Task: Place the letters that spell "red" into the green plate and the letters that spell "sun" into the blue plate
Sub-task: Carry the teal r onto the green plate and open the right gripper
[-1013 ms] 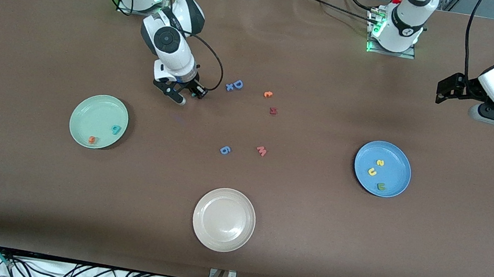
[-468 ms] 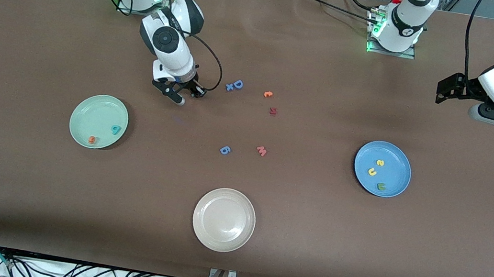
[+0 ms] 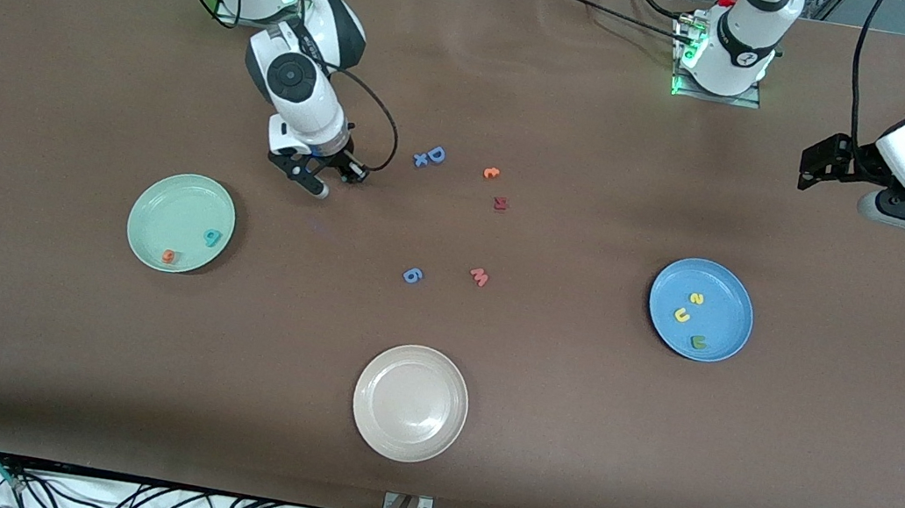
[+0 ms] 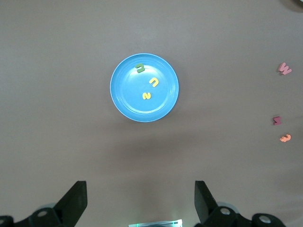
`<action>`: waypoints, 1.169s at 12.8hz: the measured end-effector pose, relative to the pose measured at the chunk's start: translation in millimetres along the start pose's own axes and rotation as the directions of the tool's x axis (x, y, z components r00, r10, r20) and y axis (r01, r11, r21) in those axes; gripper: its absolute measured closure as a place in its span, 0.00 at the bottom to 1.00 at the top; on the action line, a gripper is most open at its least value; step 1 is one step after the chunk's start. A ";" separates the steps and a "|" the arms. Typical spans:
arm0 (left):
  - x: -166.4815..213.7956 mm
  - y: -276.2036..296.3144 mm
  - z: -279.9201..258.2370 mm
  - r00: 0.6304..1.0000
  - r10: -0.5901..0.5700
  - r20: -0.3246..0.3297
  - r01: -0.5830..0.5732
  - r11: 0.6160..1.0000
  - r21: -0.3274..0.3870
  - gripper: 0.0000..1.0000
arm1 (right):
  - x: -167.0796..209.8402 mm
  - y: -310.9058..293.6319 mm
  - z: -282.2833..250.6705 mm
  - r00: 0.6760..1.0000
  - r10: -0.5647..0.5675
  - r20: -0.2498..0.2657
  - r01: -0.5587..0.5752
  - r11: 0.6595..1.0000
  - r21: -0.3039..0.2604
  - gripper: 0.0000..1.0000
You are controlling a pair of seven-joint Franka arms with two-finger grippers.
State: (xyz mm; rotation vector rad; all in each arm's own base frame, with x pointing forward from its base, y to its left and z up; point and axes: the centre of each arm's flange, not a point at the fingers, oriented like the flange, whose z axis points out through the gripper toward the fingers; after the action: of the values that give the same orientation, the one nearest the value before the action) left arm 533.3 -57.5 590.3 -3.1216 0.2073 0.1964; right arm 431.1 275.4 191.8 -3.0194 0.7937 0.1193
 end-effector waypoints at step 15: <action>0.0 1.7 0.0 1.000 0.003 0.000 -0.003 1.000 0.000 0.00 | 204.0 157.2 -93.9 0.932 -0.362 0.001 0.359 0.926 -0.119 0.82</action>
State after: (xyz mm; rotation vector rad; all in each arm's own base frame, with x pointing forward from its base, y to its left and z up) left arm 533.1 -59.3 590.2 -3.1211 0.2123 0.1964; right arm 537.4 35.1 269.9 -3.2184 0.2250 0.1318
